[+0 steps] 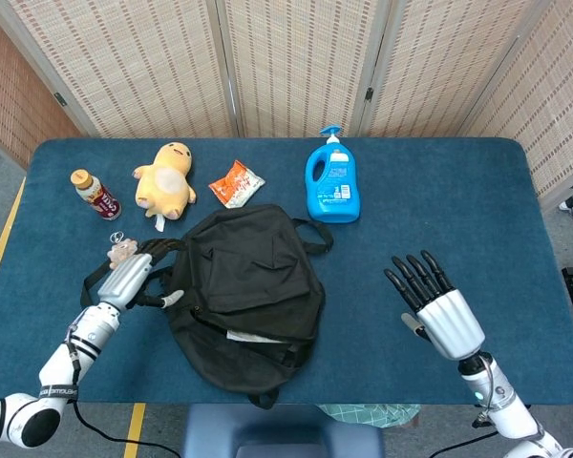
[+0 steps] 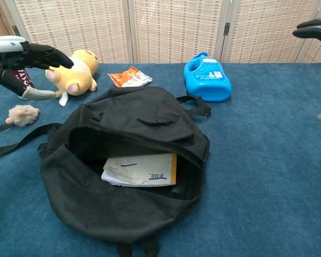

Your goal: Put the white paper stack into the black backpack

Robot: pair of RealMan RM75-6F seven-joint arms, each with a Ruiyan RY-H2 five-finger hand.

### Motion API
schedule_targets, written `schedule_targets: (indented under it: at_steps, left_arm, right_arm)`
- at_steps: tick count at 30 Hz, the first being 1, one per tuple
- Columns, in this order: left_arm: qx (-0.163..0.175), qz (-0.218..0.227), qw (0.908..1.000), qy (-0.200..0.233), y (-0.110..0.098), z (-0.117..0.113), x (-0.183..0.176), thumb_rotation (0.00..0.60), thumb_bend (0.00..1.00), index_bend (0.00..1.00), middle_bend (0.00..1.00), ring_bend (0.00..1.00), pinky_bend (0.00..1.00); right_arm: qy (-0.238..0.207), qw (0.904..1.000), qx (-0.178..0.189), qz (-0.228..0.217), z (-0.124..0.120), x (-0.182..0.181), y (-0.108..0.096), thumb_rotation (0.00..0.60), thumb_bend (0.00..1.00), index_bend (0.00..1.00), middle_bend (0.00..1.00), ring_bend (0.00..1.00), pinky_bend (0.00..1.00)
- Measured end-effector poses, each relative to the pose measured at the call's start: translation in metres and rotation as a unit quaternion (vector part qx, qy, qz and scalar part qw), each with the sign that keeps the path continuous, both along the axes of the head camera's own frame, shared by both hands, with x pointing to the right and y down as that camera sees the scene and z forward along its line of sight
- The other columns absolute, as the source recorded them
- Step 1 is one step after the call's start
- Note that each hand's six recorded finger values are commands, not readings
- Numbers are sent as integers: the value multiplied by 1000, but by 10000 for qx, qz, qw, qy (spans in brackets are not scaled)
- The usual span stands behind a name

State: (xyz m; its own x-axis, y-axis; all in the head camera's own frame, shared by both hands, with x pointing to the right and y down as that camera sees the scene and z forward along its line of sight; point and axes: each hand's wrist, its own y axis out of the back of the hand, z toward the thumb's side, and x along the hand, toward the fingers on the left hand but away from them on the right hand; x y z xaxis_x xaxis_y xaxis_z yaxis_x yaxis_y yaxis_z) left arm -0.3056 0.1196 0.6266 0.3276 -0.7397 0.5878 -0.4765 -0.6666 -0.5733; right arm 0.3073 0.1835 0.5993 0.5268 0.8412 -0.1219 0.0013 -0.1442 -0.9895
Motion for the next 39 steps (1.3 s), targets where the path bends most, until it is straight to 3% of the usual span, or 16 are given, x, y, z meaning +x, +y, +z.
schedule_targets:
  at_steps: [5,8,12,17,23,32,39]
  left_arm:
    - [360,-371,9979,-379,-3,-1,-35,600,346,321,178,146,0]
    - [720,-602,9929,-729,-5,-2,-59,600,369,343,194,165,0]
    - [1131,-853,9803,-1376,3,-5,-98,600,375,342,195,164,0]
    - [1310,-1034,9662,-1966,30,-12,-133,600,374,311,195,145,0]
    - [1458,-1098,9563,-2285,61,-27,-151,600,374,278,180,126,0]
    - [1666,-1093,9510,-2366,94,-52,-152,600,373,267,169,121,0]
    - [1605,-904,9549,-2329,115,-63,-138,600,373,265,166,117,0]
  right_arm:
    - [53,9993,-260,257,-1,16,-3,600,179,1,99,224,297]
    - [3,9977,-492,466,-2,28,-5,600,180,8,131,243,331]
    - [109,9933,-775,853,-4,48,-5,600,180,11,150,203,236]
    - [157,9859,-1023,1318,-9,69,-1,600,179,10,81,95,54]
    - [63,9745,-1205,1893,-19,96,9,600,180,0,43,60,7]
    - [-126,9582,-1182,2603,-33,129,31,600,180,0,35,48,4]
    - [-207,9484,-1174,2938,-39,143,47,600,181,0,35,47,4]
